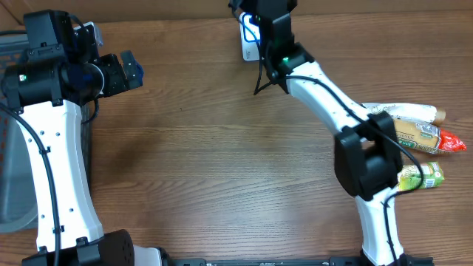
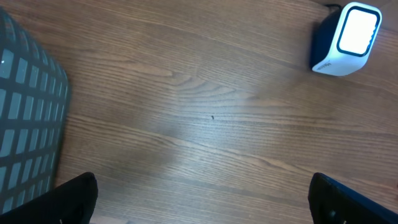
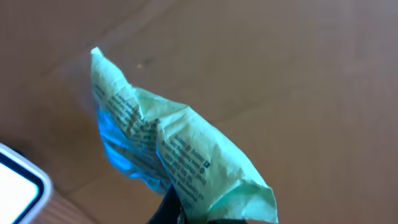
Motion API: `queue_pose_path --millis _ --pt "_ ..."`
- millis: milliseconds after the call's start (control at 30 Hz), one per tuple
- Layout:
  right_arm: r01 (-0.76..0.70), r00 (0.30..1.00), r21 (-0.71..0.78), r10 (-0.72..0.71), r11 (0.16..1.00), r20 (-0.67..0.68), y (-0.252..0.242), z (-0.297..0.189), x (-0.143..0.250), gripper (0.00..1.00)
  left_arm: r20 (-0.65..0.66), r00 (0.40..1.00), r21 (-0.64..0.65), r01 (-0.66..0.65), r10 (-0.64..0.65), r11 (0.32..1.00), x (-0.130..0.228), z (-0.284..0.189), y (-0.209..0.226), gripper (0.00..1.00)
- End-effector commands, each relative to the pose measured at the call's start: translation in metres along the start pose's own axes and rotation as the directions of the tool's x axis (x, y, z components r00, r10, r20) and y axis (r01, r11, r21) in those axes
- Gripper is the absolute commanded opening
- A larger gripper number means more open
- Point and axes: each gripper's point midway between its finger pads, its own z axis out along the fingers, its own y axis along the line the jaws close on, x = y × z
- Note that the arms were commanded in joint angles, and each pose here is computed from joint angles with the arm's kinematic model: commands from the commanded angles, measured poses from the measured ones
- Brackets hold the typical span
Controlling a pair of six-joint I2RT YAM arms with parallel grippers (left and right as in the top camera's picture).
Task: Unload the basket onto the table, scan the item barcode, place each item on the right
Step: 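Hold the mint-green packet in front of the scanner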
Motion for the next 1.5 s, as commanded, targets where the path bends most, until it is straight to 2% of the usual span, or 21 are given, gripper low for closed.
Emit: queue_pose_path --millis 0,367,767,1200,1467 --pt "0.180 0.984 0.028 -0.180 0.983 -0.011 0.006 0.006 0.006 0.04 0.019 0.999 0.004 -0.026 0.026 1.000 -0.004 -0.005 -0.002 1.00" --pt "0.317 0.945 -0.106 -0.324 0.942 -0.055 0.059 0.018 0.041 0.04 0.019 0.999 0.004 -0.026 0.026 1.000 -0.004 -0.005 -0.002 0.99" --pt "0.314 0.945 -0.099 -0.321 0.944 -0.058 0.056 0.019 0.043 0.04 0.019 0.999 0.004 -0.026 0.026 1.000 -0.004 -0.005 -0.002 0.99" --pt "0.338 0.922 -0.094 -0.350 0.936 -0.164 0.058 0.009 0.049 0.04 0.019 0.999 0.004 -0.026 0.026 1.000 -0.004 -0.005 -0.002 1.00" --pt "0.341 0.919 -0.107 -0.355 0.934 -0.170 0.066 0.005 0.049 0.04 0.019 0.999 0.004 -0.026 0.026 1.000 -0.004 -0.005 -0.002 1.00"
